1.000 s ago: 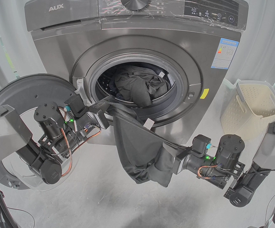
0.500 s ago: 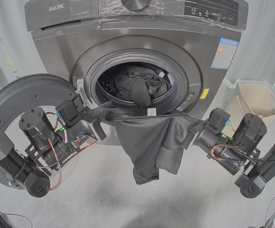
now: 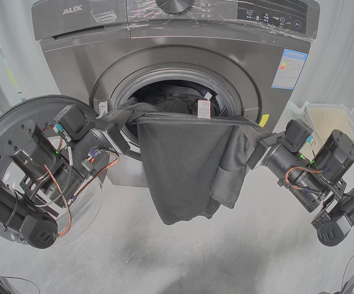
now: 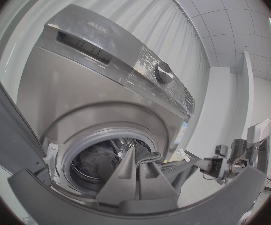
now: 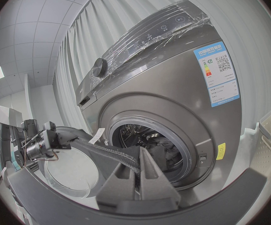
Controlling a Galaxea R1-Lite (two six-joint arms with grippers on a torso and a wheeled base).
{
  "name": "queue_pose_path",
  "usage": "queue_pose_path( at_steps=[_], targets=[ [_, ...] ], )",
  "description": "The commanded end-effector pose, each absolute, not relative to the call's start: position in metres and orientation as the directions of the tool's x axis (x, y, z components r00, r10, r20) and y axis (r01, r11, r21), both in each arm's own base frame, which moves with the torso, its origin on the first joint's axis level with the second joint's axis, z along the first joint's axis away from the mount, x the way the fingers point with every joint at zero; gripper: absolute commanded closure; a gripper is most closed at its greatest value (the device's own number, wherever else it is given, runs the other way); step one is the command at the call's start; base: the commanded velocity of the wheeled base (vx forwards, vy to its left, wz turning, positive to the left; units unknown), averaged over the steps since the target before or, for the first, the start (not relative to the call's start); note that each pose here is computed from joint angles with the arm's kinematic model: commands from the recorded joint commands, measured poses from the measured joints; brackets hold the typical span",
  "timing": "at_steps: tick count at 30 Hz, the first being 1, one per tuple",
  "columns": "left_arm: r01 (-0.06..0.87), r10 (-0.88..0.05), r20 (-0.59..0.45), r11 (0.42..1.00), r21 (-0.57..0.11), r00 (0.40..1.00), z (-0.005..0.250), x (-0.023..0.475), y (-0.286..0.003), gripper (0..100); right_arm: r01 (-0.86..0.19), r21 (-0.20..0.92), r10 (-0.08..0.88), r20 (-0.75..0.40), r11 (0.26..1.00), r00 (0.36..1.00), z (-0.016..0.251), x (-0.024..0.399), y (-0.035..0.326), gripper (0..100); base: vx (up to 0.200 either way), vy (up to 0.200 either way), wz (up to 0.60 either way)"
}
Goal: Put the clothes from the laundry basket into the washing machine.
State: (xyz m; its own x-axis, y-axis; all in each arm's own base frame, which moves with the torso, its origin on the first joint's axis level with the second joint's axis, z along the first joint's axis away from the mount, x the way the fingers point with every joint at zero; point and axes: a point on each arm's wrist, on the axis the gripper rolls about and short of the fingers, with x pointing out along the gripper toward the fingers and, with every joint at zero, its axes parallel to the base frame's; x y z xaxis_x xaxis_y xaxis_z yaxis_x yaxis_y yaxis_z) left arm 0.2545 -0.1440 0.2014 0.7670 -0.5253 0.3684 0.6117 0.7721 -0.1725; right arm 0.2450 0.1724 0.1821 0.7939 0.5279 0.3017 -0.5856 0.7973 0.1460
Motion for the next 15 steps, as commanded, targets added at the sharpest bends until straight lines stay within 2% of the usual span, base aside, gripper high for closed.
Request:
queue_pose_path(
  at_steps=[1,8,12,13,15],
  targets=[
    [0.597,-0.497,0.402,0.783,-0.176,0.769,0.21,0.257,-0.144,100,-0.588,0.146,0.534,0.29,0.795,0.794,0.18,0.242,0.173,100,0.0,0.0,0.0],
    [0.583,-0.485,0.391,0.792,-0.185,0.783,0.208,0.257,-0.144,100,-0.589,0.148,0.531,0.302,0.795,0.792,0.182,0.243,0.173,100,0.0,0.0,0.0],
    [0.593,-0.521,0.325,0.784,-0.184,0.789,0.192,0.253,-0.147,100,-0.588,0.149,0.523,0.322,0.795,0.789,0.188,0.244,0.174,100,0.0,0.0,0.0],
    [0.601,-0.55,0.26,0.776,-0.192,0.793,0.178,0.249,-0.152,100,-0.59,0.15,0.521,0.334,0.794,0.786,0.19,0.245,0.175,100,0.0,0.0,0.0],
    [0.597,-0.562,0.207,0.778,-0.195,0.801,0.166,0.25,-0.154,100,-0.59,0.15,0.521,0.335,0.793,0.785,0.191,0.245,0.175,100,0.0,0.0,0.0]
  ],
)
